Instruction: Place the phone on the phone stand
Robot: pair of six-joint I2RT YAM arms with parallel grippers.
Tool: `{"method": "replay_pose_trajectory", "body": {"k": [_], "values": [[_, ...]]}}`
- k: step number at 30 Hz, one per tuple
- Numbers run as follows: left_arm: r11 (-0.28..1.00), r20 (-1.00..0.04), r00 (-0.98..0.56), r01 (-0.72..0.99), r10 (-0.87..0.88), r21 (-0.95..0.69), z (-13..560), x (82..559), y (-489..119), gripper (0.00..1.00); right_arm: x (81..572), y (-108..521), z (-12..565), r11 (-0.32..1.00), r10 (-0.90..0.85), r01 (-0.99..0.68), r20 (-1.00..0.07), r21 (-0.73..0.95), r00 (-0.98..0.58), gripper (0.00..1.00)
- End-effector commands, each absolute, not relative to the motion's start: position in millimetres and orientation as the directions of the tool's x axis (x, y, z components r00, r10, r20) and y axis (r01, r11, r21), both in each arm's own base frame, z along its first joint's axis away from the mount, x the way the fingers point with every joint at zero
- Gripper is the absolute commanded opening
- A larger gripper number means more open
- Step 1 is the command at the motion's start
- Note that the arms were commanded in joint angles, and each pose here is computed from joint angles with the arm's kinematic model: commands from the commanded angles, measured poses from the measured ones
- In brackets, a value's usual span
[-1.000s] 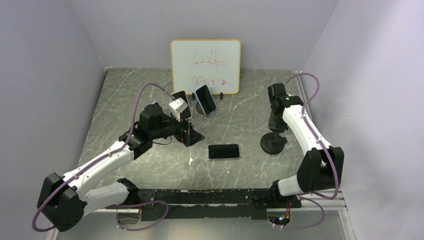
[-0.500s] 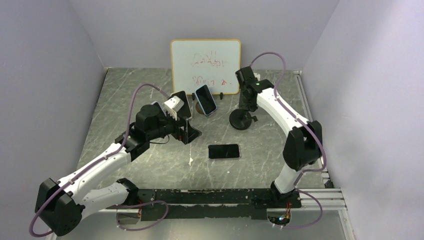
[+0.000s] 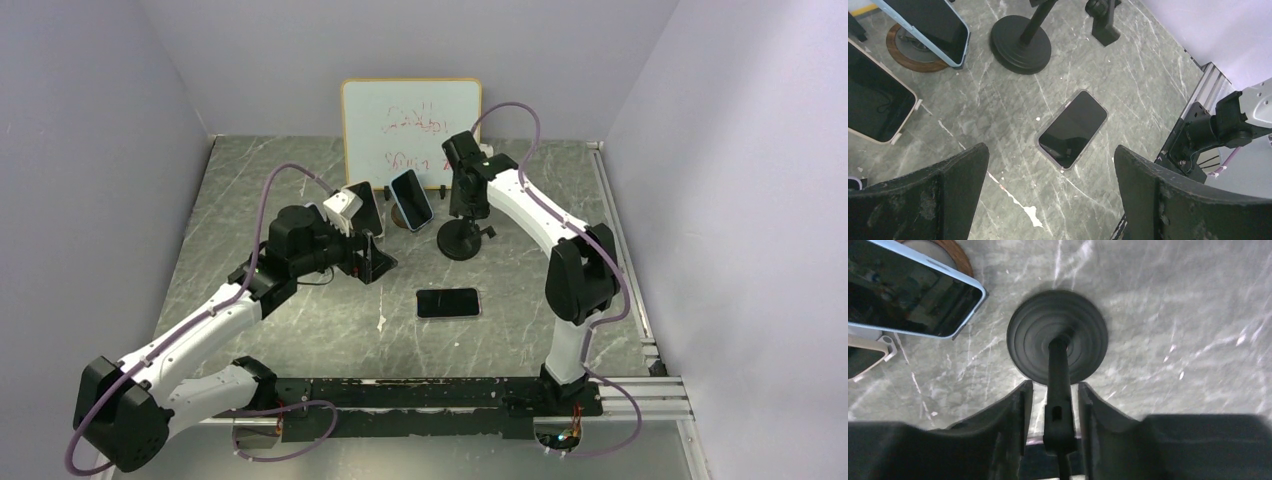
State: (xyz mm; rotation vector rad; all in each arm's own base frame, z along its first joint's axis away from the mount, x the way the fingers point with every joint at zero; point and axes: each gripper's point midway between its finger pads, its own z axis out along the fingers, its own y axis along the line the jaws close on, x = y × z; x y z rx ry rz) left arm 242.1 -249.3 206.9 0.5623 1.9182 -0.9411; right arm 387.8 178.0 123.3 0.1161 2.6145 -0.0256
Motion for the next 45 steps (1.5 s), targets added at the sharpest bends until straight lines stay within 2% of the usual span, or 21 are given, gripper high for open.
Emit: {"method": "replay_pose_trajectory", "body": {"k": [1,7,9,14,15,17,19,22,23,27,31,38,45], "values": [[0.585,-0.88,-0.475,0.717,0.011,-0.38,216.8,243.3,-250.6,0.99,402.3,192.9,119.7,0.991,0.13,0.119,-0.52,0.054,-0.844,0.55],[0.589,-0.877,-0.48,0.712,0.013,-0.381,214.1,243.9,-249.9,0.99,427.5,194.1,144.0,0.996,0.088,0.087,-0.579,0.031,-0.81,0.83],[0.589,-0.875,-0.483,0.711,0.013,-0.383,213.4,244.4,-250.1,0.99,445.8,193.6,167.4,0.997,0.07,0.072,-0.632,0.024,-0.772,0.88],[0.588,-0.873,-0.487,0.71,0.013,-0.387,213.4,245.0,-249.9,0.99,477.7,188.5,271.3,1.0,0.013,0.001,-0.823,0.015,-0.568,0.92],[0.588,-0.875,-0.485,0.711,0.012,-0.386,214.1,245.1,-249.6,0.99,478.3,190.5,293.1,0.999,-0.01,-0.049,-0.862,0.017,-0.507,0.92],[0.587,-0.879,-0.476,0.715,0.012,-0.379,215.4,245.2,-248.2,0.99,449.7,197.3,319.0,0.974,-0.087,-0.225,-0.897,0.014,-0.434,0.92],[0.583,-0.885,-0.466,0.721,0.009,-0.374,217.8,245.5,-246.8,0.99,407.4,216.1,311.9,0.887,-0.2,-0.461,-0.888,0.015,-0.415,0.92],[0.574,-0.889,-0.459,0.73,0.008,-0.372,219.6,245.4,-246.2,0.99,324.9,244.9,258.4,0.67,-0.408,-0.742,-0.823,0.024,-0.395,0.92],[0.569,-0.889,-0.458,0.733,0.008,-0.373,220.1,245.3,-246.6,0.99,300.7,245.4,224.6,0.623,-0.483,-0.782,-0.786,0.002,-0.387,0.93],[0.546,-0.883,-0.469,0.742,0.01,-0.388,219.3,242.2,-249.6,0.99,242.3,245.7,174.2,0.407,-0.612,-0.913,-0.74,0.008,-0.279,0.94],[0.551,-0.887,-0.462,0.741,0.004,-0.384,221.1,241.6,-247.8,0.99,232.1,245.7,153.3,0.324,-0.642,-0.946,-0.737,-0.009,-0.213,0.94],[0.578,-0.9,-0.436,0.732,-0.009,-0.36,226.0,241.4,-240.1,0.99,240.5,242.8,93.8,0.216,-0.791,-0.976,-0.593,-0.035,-0.154,0.94],[0.518,-0.849,-0.526,0.712,-0.053,-0.474,210.5,229.0,-236.5,0.99,232.3,242.3,47.2,0.118,-0.866,-0.993,-0.488,0.005,-0.105,0.94]]}}
